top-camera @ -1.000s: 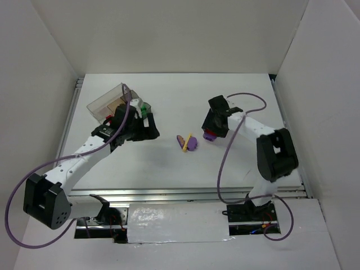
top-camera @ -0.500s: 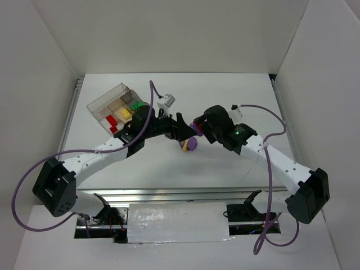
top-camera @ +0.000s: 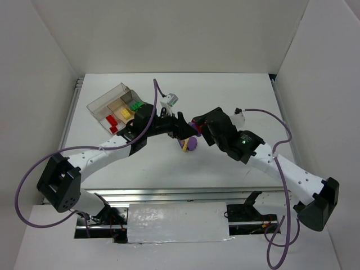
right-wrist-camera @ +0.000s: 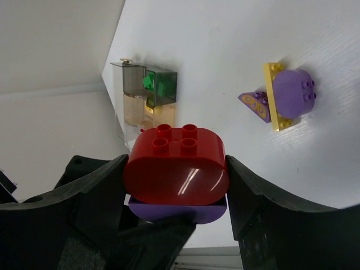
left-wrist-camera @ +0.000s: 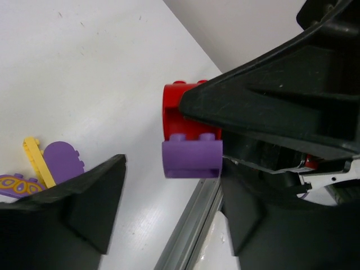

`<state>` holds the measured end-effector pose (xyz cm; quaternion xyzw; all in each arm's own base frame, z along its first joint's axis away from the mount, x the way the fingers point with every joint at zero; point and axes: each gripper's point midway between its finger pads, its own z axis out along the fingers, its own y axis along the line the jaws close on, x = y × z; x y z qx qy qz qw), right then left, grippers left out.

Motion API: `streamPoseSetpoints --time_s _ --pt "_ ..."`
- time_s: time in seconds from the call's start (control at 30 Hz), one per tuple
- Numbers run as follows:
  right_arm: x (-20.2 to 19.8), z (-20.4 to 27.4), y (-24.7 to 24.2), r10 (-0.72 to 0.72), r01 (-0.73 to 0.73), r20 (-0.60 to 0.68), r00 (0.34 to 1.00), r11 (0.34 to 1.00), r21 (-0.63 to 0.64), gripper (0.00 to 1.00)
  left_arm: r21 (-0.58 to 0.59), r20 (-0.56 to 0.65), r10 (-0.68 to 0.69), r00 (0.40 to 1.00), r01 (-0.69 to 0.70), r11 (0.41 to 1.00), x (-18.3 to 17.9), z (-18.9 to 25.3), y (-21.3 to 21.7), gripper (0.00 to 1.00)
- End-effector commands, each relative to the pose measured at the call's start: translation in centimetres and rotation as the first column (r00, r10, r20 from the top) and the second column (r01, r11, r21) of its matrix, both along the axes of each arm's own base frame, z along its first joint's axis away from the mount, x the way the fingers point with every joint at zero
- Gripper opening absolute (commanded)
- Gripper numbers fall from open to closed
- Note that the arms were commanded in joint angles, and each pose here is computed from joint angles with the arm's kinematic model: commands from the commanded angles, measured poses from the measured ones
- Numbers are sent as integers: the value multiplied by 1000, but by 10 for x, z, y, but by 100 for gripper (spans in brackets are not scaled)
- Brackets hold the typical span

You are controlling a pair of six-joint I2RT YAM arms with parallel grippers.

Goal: Sort the legos into containers by color

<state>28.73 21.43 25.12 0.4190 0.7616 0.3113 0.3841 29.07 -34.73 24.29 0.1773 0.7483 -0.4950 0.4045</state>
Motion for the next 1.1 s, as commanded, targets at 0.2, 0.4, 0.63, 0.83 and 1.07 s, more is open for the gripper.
streamPoseSetpoints --time_s 0.2,0.4,0.63,0.83,1.07 --pt "7 22 8 -7 8 55 998 1000 -19 0 -57 141 -43 989 51 997 -1 49 -9 24" --pt "12 17 -8 -68 72 71 995 996 -51 0 15 105 40 994 -42 999 13 39 3 0" --pt "38 10 -96 -261 271 113 959 958 -93 0 16 34 244 969 -245 969 39 26 89 0" --pt "48 8 -102 -219 241 129 967 952 -190 0 309 -49 787 615 -740 597 84 -17 248 0" --pt "45 -1 -57 93 -54 162 982 972 -230 0 596 -140 966 217 -760 257 117 -77 375 2"
